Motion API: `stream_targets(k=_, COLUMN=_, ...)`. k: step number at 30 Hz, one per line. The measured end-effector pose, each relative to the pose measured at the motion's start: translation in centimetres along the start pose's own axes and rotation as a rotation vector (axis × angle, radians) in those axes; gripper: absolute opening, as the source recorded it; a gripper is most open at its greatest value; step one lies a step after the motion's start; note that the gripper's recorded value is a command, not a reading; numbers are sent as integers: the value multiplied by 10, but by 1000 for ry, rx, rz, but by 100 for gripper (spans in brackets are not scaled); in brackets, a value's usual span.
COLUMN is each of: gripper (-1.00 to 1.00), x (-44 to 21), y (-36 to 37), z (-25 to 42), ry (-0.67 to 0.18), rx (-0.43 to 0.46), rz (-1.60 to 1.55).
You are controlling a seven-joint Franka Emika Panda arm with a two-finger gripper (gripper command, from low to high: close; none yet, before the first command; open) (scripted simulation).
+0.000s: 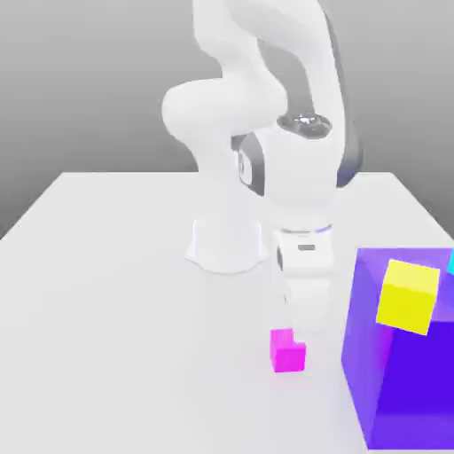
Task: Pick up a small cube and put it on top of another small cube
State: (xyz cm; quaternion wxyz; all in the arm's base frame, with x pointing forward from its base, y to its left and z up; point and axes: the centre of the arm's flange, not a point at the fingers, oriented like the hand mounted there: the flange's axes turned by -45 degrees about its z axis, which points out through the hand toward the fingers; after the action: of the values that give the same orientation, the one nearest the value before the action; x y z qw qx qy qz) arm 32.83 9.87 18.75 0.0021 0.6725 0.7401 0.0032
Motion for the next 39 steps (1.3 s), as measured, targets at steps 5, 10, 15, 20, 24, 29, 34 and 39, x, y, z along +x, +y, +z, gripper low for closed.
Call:
stream_targets(k=5, gripper=0, x=-2, y=2, z=26, ry=-3, rx=-1, rz=-7)
stream_targets(k=10, gripper=0, x=-2, y=-2, z=56, ry=-3, rx=4, rz=-5)
stream_targets(k=15, gripper=-100, x=-2, y=-4, z=60, ry=-2, rx=8, rz=-4)
stream_targets(k=20, gripper=-100, x=-2, y=-1, z=51, ry=-3, rx=5, rz=-6)
stream_targets(k=24, gripper=-100, x=-2, y=2, z=29, ry=-3, rx=1, rz=-7)
stream_targets(k=29, gripper=-100, x=-2, y=-1, z=3, ry=-2, rx=6, rz=-3)
stream_targets(k=34, gripper=-100, x=2, y=41, z=-39, ry=64, rx=-73, rz=110)
stream_targets(k=39, gripper=-100, x=-2, y=100, z=-79, ry=101, rx=-102, rz=88)
